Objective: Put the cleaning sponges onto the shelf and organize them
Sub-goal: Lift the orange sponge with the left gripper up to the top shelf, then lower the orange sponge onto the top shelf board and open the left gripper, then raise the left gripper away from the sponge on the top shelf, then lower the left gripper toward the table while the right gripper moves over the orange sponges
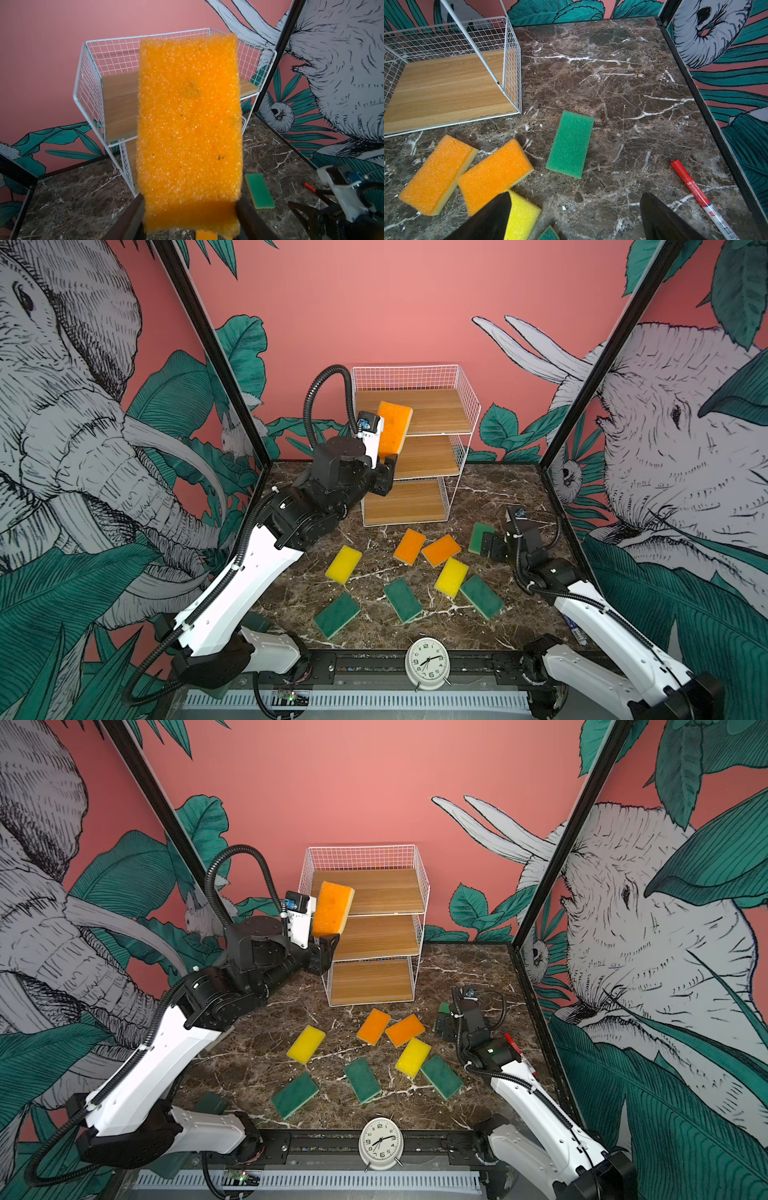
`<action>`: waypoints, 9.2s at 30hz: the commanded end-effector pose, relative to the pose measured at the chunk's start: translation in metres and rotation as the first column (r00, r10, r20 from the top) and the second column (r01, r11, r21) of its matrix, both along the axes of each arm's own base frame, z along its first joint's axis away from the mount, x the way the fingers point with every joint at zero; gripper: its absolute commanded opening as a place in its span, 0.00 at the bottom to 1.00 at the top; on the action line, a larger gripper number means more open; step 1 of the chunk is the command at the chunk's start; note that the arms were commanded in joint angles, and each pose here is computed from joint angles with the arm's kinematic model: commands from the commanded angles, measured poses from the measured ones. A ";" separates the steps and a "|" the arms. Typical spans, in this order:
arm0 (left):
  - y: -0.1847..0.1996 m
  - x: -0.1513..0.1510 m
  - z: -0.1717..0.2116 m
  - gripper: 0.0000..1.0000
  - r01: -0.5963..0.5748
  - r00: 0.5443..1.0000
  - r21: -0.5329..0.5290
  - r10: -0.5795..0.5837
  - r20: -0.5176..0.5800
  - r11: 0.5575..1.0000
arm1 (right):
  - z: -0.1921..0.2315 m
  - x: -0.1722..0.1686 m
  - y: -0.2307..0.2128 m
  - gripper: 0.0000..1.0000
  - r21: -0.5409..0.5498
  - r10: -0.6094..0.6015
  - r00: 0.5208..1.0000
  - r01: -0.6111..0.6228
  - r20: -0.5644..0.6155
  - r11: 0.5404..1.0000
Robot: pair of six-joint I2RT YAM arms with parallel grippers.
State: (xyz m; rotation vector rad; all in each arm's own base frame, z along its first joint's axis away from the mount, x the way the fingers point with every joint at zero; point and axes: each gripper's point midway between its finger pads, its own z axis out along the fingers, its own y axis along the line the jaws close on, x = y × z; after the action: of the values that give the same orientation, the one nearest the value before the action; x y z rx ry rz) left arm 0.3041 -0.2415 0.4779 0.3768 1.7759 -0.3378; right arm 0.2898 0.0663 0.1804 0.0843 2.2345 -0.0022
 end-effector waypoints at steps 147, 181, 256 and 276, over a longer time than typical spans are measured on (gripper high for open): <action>0.018 0.128 -0.005 0.79 -0.408 0.913 -0.090 0.404 -0.061 0.909 | 0.040 0.008 0.013 0.99 0.062 0.059 0.984 -0.071 0.171 0.996; 0.085 -0.022 -0.013 0.82 -0.192 0.980 -0.005 0.191 -0.056 0.981 | 0.052 -0.001 0.023 0.99 0.150 0.080 0.990 -0.097 0.116 0.984; 0.093 -0.028 -0.263 0.79 -0.116 0.851 0.212 0.207 -0.482 0.970 | -0.135 -0.031 0.177 0.89 0.380 0.153 0.891 0.023 -0.427 0.925; 0.073 -0.021 -0.268 0.77 -0.072 0.841 0.162 0.147 -0.520 0.984 | -0.125 -0.015 0.127 0.90 0.323 0.078 0.923 0.052 -0.377 0.945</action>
State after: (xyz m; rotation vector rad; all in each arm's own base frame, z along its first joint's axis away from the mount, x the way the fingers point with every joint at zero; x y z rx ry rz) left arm 0.2790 -0.1629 0.1969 0.3129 2.3986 -0.2005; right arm 0.2763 0.2049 0.0558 0.2837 2.6135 0.4555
